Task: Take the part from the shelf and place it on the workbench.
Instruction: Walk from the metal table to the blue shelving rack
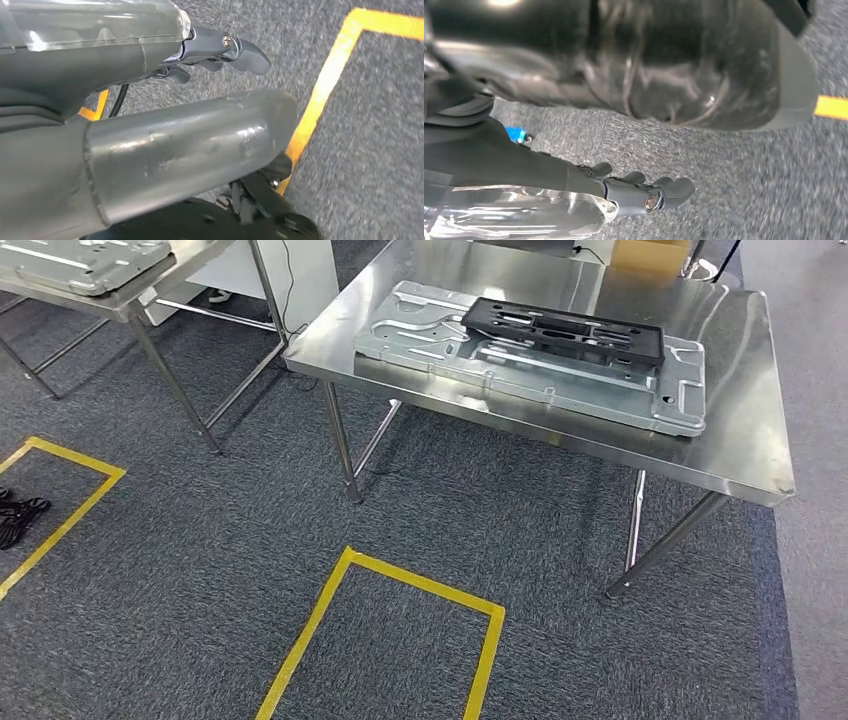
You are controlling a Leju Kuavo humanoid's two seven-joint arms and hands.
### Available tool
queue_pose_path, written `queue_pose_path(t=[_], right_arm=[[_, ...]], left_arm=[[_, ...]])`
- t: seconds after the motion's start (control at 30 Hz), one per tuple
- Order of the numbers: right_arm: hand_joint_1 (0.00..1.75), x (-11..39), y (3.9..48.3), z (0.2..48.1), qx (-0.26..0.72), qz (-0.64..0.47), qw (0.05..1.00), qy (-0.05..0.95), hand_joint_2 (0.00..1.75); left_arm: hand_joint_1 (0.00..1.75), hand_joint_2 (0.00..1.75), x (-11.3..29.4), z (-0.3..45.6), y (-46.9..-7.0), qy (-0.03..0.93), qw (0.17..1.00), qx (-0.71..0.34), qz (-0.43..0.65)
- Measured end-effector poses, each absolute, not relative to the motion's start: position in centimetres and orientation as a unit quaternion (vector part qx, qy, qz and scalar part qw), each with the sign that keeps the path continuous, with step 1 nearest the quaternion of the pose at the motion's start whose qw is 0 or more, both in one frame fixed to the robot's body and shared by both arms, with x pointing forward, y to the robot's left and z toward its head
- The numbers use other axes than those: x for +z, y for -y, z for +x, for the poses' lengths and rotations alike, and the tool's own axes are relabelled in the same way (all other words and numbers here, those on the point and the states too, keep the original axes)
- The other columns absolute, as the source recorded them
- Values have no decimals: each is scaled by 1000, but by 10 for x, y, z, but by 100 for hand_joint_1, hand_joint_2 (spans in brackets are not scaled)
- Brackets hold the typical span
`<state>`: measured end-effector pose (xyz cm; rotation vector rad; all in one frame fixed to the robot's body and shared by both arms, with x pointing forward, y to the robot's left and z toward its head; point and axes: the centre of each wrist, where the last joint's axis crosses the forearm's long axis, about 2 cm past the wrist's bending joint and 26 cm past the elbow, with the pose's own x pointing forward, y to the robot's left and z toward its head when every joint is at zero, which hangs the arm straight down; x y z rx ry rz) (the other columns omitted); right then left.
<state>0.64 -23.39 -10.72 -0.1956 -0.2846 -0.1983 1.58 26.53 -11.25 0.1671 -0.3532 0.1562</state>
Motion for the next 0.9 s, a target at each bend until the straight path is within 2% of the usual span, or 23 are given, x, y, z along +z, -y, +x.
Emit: queue_pose_path(t=[0.9], right_arm=[[0,-109,236,4,-88,-72,987,117,0]], left_arm=[[0,0,-112,18,-267,174,979,69,87]])
